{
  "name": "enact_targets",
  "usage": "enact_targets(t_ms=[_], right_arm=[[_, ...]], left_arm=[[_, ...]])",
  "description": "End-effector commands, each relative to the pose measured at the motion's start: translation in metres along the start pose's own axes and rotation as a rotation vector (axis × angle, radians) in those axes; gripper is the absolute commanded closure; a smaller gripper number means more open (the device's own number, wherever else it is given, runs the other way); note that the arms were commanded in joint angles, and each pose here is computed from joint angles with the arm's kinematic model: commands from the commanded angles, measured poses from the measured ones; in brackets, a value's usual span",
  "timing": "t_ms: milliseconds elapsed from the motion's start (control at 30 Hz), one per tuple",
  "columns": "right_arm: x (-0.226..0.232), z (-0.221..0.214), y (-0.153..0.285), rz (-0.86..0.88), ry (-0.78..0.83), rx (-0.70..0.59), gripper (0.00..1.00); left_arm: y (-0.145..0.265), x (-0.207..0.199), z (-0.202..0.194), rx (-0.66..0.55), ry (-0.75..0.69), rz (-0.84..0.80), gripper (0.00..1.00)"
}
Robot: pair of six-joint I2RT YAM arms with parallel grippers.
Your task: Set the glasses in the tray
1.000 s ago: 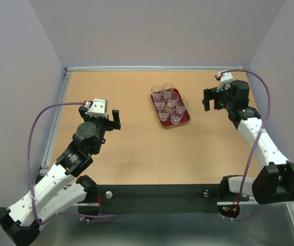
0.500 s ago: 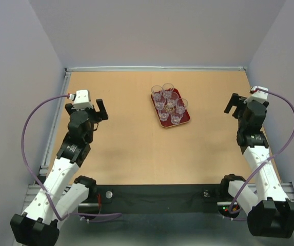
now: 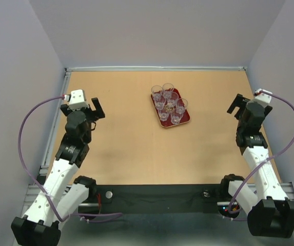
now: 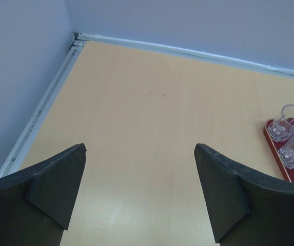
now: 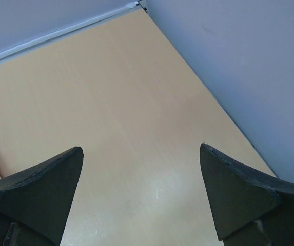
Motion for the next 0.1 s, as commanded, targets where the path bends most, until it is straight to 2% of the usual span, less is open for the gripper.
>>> enact_targets(t_ms=[0, 67], right_arm=[[-0.0027, 0.0102, -0.0039, -0.043, -0.038, -0.054, 0.0], [-0.0017, 0.0095, -0.0057, -0.038, -0.027, -0.046, 0.0]], left_arm=[[-0.0023, 0.0006, 0.0047, -0.04, -0.012, -0.002, 0.01], [-0.0019, 0.0006, 0.0058, -0.052, -0.01, -0.006, 0.01]])
Point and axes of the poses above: each gripper's point midway between its finger pads, its own y axis back along the fingers, its own x axis along the line the jaws close on, z = x × y, the point moved 7 cm from there along y, back along the fingers, and after that the axes turned 4 degrees about y, right-handed, at the moved point
